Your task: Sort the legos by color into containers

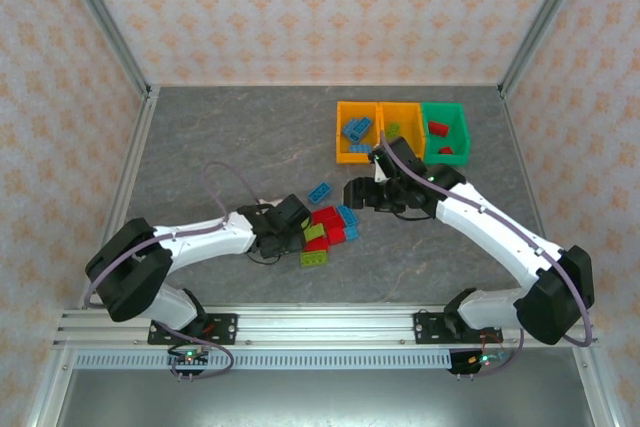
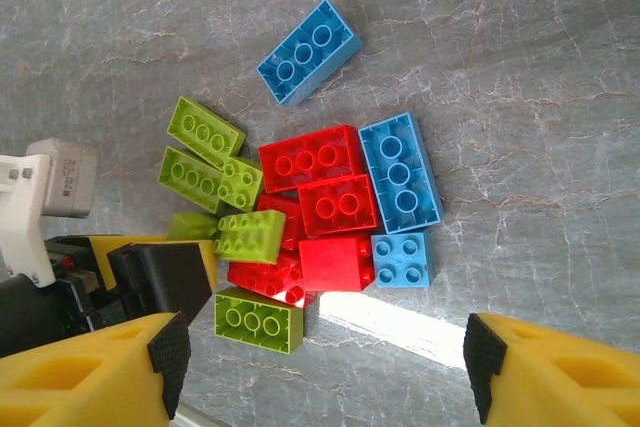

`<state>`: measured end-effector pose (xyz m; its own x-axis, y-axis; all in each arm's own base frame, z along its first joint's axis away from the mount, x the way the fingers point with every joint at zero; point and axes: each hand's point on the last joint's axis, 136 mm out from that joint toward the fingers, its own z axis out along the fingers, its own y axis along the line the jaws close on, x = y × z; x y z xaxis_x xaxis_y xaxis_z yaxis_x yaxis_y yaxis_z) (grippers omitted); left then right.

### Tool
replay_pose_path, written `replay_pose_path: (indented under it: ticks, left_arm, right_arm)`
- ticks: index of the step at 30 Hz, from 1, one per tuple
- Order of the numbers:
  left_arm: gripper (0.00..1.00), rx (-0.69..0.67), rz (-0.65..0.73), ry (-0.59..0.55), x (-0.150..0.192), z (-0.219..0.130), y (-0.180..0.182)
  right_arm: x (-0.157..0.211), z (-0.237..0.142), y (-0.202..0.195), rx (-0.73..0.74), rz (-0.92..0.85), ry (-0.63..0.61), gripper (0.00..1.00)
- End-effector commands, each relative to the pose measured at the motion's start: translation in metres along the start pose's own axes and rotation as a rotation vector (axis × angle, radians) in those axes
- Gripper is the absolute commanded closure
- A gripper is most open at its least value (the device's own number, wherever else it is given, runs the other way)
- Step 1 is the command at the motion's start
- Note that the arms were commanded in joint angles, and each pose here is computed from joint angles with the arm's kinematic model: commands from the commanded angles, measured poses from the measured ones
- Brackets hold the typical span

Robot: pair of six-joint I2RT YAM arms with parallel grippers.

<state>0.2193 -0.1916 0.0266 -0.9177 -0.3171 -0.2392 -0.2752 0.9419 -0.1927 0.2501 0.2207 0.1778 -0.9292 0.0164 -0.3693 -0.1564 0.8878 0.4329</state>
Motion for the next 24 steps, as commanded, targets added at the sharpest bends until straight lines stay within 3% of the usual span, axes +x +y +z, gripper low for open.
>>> replay_pose_path:
  ticks: [1, 7, 16, 24]
  left_arm:
    - [0.39, -0.050, 0.041, 0.020, 0.009, 0.010, 0.012]
    - [0.45, -0.097, 0.061, 0.015, 0.010, 0.016, 0.023]
    - [0.47, -0.084, 0.113, -0.024, -0.002, 0.020, 0.009]
    - [0.71, -0.030, 0.157, -0.033, -0.007, 0.023, -0.008]
  right_arm:
    - [-0.011, -0.004, 0.003, 0.008, 0.009, -0.036, 0.26]
    - [-0.015, -0.002, 0.006, 0.005, 0.008, -0.031, 0.25]
    - [-0.014, -0.002, 0.006, 0.009, 0.007, -0.024, 0.26]
    - [-0.001, -0.004, 0.005, -0.005, -0.022, 0.021, 0.26]
